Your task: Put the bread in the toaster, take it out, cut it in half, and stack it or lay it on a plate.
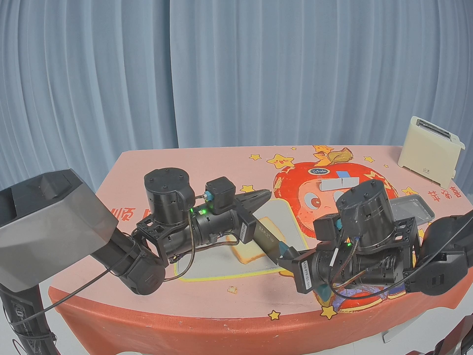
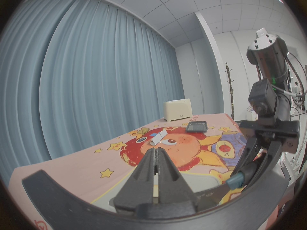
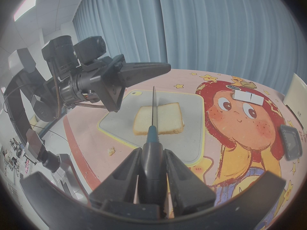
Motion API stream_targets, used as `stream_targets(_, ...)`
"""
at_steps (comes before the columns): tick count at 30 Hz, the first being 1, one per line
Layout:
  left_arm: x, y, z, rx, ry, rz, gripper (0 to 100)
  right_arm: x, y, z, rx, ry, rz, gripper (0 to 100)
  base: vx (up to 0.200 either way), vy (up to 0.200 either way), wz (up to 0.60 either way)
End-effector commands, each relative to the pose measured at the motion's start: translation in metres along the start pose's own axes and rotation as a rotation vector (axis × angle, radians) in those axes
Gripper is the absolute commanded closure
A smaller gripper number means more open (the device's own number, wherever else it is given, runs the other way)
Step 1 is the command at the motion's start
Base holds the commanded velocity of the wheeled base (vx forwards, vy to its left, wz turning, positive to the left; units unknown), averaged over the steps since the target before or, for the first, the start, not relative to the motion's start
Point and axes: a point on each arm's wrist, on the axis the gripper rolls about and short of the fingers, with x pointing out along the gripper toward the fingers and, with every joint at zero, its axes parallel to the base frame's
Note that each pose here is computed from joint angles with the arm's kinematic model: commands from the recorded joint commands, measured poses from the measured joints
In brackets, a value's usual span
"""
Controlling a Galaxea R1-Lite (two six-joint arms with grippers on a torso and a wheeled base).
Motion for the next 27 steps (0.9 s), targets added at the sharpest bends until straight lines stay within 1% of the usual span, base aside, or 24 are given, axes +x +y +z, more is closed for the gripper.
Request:
stream_targets(1, -0.002, 0.000, -0.004, -0.009, 0.026, 0.000, 100, -0.001, 0.000, 0.002, 0.003, -0.011, 0.002, 100, 0.000, 0.000, 0.00)
stream_targets(6, -0.004, -0.002, -0.015, -0.031, 0.086, -0.011, 100, -0.002, 0.000, 0.002, 0.003, -0.012, 0.002, 100, 0.000, 0.000, 0.00)
stream_targets(9, -0.003, -0.001, -0.021, -0.036, 0.099, -0.009, 100, -0.003, 0.000, 0.004, 0.005, -0.020, 0.003, 100, 0.000, 0.000, 0.00)
stream_targets(15, -0.003, -0.001, -0.025, -0.045, 0.125, -0.012, 100, -0.004, 0.000, 0.006, 0.005, -0.021, 0.002, 100, 0.000, 0.000, 0.00)
stream_targets(17, -0.003, -0.001, -0.025, -0.046, 0.128, -0.011, 100, -0.003, 0.000, 0.005, 0.004, -0.014, 0.000, 100, 0.000, 0.000, 0.00)
stream_targets(20, -0.006, 0.006, -0.026, -0.048, 0.131, 0.009, 100, 0.000, -0.001, 0.002, 0.003, 0.000, -0.004, 100, 0.000, 0.000, 0.00)
stream_targets(27, -0.006, 0.007, -0.026, -0.047, 0.129, 0.012, 100, 0.006, 0.000, -0.001, 0.006, 0.014, -0.005, 100, 0.000, 0.000, 0.00)
